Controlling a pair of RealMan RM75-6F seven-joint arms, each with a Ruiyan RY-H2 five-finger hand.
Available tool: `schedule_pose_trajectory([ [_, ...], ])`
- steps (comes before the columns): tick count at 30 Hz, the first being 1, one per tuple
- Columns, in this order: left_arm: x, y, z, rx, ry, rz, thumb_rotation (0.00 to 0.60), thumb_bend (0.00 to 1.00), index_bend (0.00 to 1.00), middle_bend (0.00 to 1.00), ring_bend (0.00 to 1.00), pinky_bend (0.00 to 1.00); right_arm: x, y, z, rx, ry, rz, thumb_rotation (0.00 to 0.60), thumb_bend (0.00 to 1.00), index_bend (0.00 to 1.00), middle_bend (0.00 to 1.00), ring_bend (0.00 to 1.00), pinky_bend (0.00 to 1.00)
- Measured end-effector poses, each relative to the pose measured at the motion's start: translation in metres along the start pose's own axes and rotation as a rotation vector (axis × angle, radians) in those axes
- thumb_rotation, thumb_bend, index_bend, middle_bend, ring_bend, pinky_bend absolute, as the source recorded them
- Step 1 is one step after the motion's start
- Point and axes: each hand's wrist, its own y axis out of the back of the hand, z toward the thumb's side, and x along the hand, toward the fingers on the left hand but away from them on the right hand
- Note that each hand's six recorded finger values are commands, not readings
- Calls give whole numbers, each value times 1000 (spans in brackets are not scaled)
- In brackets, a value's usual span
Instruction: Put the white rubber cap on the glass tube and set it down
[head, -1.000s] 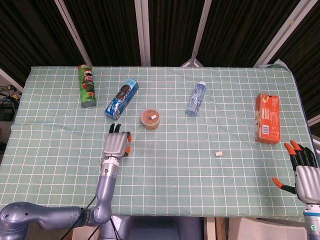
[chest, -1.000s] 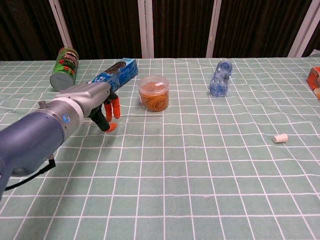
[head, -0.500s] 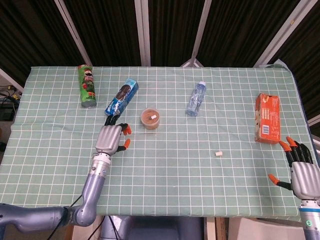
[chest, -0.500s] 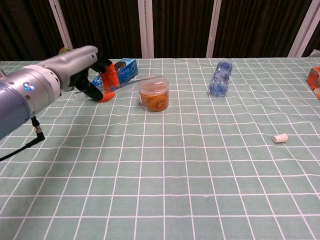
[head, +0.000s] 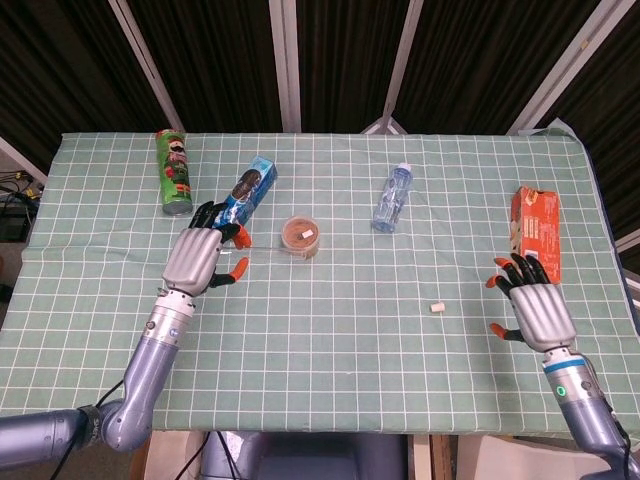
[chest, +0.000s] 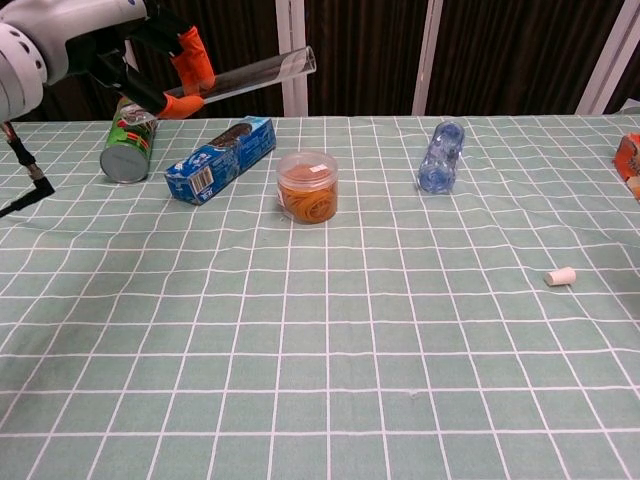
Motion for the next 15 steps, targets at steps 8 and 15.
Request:
schedule_pose_trajectory([
  [8, -1, 4, -3, 14, -10, -4, 600, 762, 551, 492, 100, 0, -37, -25, 21, 79, 59, 55, 600, 180, 463, 212, 98, 109],
  [15, 1, 3, -8, 23, -2, -5, 600, 762, 551, 492, 100, 0, -50, -48, 27, 100, 72, 91, 600, 180, 485, 220, 103, 114],
])
